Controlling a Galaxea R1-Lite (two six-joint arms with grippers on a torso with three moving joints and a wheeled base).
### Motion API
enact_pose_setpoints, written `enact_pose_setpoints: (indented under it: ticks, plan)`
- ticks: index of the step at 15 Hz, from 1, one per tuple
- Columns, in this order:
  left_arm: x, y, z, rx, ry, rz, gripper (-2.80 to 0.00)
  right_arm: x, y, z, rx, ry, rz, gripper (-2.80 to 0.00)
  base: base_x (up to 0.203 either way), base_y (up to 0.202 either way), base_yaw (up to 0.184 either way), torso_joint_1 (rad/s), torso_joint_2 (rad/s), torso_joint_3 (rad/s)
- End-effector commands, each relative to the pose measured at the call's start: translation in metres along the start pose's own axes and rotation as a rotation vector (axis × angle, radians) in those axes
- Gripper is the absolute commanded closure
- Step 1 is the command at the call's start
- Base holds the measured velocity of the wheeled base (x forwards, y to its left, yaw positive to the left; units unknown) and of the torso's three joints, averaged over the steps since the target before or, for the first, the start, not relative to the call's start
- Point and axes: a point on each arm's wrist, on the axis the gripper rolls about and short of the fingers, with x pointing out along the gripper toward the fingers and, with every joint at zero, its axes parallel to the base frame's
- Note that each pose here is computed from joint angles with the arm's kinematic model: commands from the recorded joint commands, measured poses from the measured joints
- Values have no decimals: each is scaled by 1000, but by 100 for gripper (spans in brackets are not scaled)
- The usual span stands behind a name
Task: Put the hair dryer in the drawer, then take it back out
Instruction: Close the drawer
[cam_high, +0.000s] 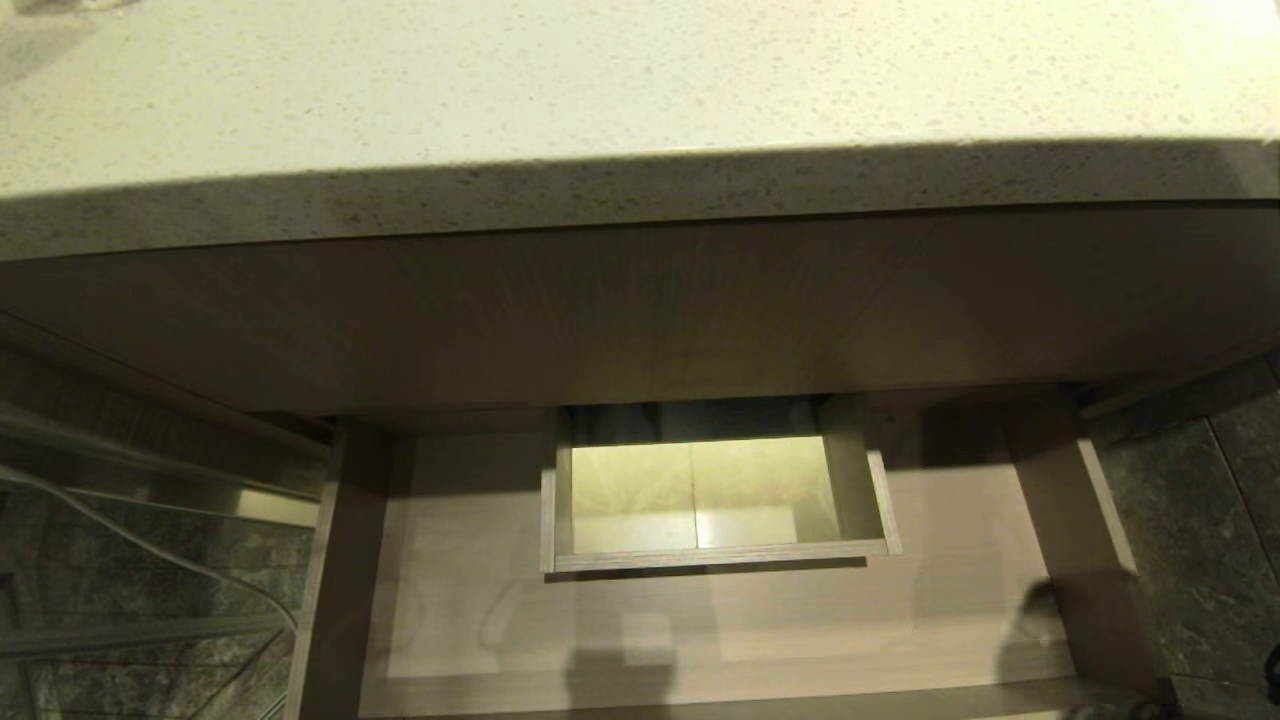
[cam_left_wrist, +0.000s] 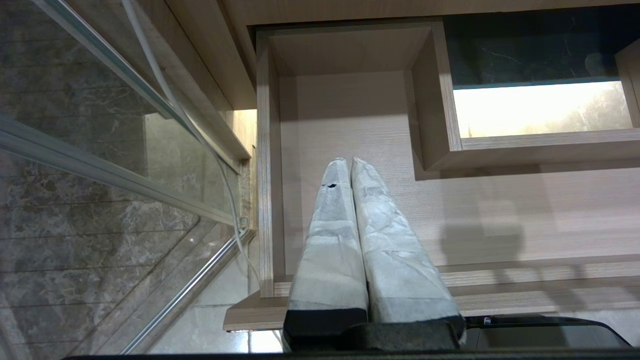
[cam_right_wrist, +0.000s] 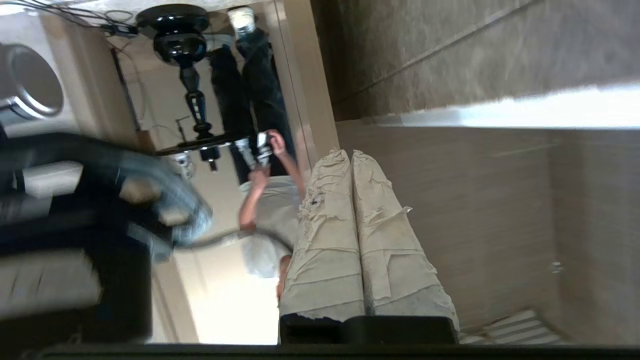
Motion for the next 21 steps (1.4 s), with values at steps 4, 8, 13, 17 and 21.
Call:
enact_pose_setpoints:
  ticks: [4, 8, 13, 17, 21]
  plan:
    - [0, 0, 0, -1, 0, 0, 0, 54, -12, 44, -20, 70, 66, 0, 0, 0, 0, 0, 0, 0]
    - [0, 0, 0, -1, 0, 0, 0, 70, -24, 76, 22, -95, 31, 0, 0, 0, 0, 0, 0, 0]
    - [0, 0, 0, -1, 0, 0, 0, 62, -24, 80, -4, -202, 29, 0, 0, 0, 0, 0, 0, 0]
    - [0, 0, 0, 1, 0, 0, 0, 53, -23, 89, -18, -317, 31, 0, 0, 0, 0, 0, 0, 0]
    - [0, 0, 0, -1, 0, 0, 0, 45, -21, 100, -28, -420, 19, 0, 0, 0, 0, 0, 0, 0]
